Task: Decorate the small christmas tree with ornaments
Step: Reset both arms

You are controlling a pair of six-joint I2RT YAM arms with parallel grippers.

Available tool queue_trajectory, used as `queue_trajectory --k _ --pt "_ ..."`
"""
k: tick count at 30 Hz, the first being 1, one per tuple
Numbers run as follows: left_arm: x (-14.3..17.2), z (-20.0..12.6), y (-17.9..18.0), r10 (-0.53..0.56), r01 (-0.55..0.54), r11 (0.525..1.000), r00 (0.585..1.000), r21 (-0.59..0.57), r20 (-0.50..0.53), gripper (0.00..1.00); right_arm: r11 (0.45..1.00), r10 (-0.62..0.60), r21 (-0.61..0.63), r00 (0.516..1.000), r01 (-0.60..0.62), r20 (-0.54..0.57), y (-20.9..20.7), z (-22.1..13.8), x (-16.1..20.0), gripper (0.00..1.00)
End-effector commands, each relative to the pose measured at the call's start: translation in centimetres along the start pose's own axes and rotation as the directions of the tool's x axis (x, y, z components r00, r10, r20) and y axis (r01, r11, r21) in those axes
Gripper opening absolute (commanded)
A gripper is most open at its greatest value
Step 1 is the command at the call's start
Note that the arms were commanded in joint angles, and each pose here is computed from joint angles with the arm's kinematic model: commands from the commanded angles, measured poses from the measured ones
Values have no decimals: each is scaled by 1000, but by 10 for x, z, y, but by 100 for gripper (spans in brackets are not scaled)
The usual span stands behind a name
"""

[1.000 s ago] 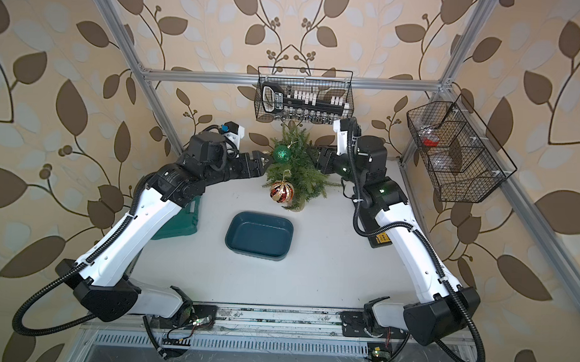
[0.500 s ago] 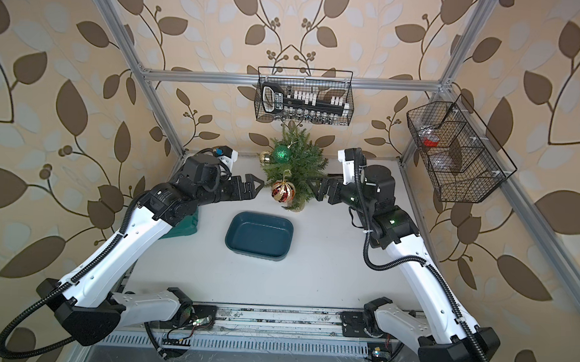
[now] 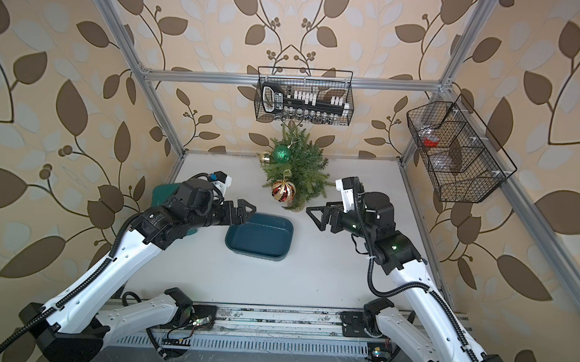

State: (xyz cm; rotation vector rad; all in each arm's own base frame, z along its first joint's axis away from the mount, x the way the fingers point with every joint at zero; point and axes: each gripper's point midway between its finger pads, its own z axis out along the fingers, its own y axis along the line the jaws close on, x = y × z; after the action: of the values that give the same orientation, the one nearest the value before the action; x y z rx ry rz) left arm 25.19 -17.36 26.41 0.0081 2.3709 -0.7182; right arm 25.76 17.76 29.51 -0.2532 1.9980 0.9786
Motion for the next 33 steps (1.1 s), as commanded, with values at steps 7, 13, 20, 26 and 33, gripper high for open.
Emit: queue_trajectory --k 7,13,20,26,33 --pt "33 -2 72 -116 133 961 990 -242 83 99 971 43 233 998 -52 44 -59 -9 42 100" --pt "25 -6 113 -31 94 886 989 -454 145 99 872 -17 485 984 -73 178 -114 -27 41 100" --pt "-26 -12 141 268 -15 770 915 -638 302 99 628 -239 776 933 -62 268 -169 -58 6 100" --pt "-52 1 199 349 3 658 885 -753 309 99 365 -285 925 933 -107 221 -240 -72 11 100" --pt "-44 54 241 332 41 666 878 -745 345 99 281 -327 952 921 -121 214 -287 -72 29 100"
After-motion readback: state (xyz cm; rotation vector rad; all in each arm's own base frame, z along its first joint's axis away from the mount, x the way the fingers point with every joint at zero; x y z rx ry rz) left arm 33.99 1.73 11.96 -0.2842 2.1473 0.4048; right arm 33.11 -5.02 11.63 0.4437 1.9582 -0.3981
